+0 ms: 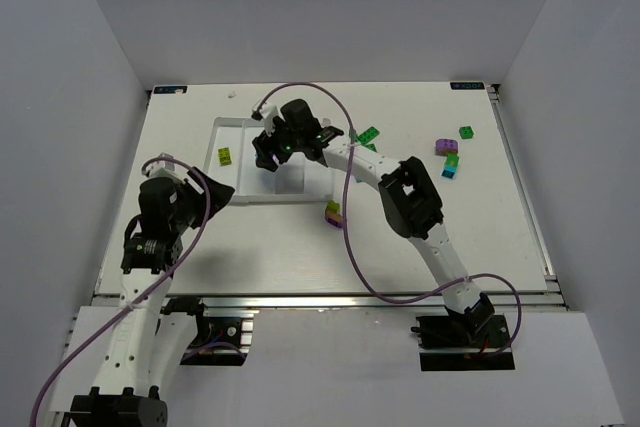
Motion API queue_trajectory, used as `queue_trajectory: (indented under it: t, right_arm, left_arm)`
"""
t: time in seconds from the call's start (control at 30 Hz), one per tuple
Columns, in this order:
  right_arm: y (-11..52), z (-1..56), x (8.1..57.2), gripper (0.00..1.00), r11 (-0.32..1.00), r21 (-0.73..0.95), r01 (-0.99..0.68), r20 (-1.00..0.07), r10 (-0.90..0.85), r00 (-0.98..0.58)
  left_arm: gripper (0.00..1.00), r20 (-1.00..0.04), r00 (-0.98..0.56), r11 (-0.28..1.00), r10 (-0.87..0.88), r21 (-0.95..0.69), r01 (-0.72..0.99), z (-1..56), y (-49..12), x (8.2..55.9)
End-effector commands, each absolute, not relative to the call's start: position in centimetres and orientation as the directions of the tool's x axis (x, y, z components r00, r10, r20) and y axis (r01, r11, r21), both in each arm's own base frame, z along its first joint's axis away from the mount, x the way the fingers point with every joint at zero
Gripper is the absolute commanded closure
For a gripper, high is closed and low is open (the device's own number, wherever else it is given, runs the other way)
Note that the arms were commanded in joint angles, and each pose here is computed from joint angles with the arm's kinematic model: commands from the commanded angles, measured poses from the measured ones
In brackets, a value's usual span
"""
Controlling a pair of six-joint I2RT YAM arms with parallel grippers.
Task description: Sort the legos into containers by color
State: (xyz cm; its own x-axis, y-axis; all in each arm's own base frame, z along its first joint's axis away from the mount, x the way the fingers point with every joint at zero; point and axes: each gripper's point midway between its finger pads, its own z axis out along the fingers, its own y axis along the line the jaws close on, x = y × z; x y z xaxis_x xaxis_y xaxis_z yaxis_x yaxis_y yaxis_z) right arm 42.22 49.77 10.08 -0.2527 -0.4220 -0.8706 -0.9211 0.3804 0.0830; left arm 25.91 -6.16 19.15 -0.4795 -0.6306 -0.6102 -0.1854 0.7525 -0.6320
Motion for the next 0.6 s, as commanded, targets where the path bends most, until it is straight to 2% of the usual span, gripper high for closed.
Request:
queue_trajectory:
  t: [0.0,0.13,0.23,0.27,0.3,0.33,0.5,0.57]
  right_arm:
    - [50.9,11.7,43.9,0.40,0.412,0.036,-0.910,-0.907,-0.369,-0.203]
    - [50.9,12.1,43.7,0.29,0.380,-0.001,-0.925,-0.908,-0.388,-0.158]
    - [50.4,13.8,43.4,0.22,0.357,-0.016,-0.934,-0.914,-0.383,-0.131]
    - [49.9,15.9,42.8,0.16,0.317,-0.014,-0.948,-0.927,-0.360,-0.107]
    - [49.7,16.4,42.6,0.16,0.317,-0.016,-0.948,-0.928,-0.357,-0.104]
    - [49.4,17.0,42.1,0.11,0.282,-0.008,-0.959,-0.933,-0.348,-0.095]
    - [48.6,18.5,40.0,0.10,0.207,0.005,-0.978,-0.937,-0.340,-0.077]
    - [48.2,19.6,40.4,0.13,0.221,0.006,-0.975,-0.939,-0.334,-0.082]
  left_arm:
    - [0.19,-0.603,-0.482,0.738,-0.636,-0.659,-0.149,20.3,-6.8,25.2]
    - [0.19,-0.601,-0.484,0.728,-0.636,-0.675,-0.118,20.9,-7.3,24.9]
    - [0.19,-0.595,-0.483,0.712,-0.642,-0.696,-0.088,21.5,-7.9,25.0]
    - [0.19,-0.597,-0.480,0.706,-0.642,-0.705,-0.066,21.8,-8.1,25.2]
    - [0.19,-0.593,-0.485,0.703,-0.642,-0.708,-0.065,21.7,-8.2,25.1]
    - [0.19,-0.595,-0.483,0.701,-0.642,-0.711,-0.057,21.9,-8.3,25.3]
    - [0.21,-0.585,-0.497,0.692,-0.640,-0.721,-0.042,21.9,-8.8,25.8]
    - [0.27,-0.585,-0.497,0.688,-0.641,-0.725,-0.033,22.3,-8.9,26.0]
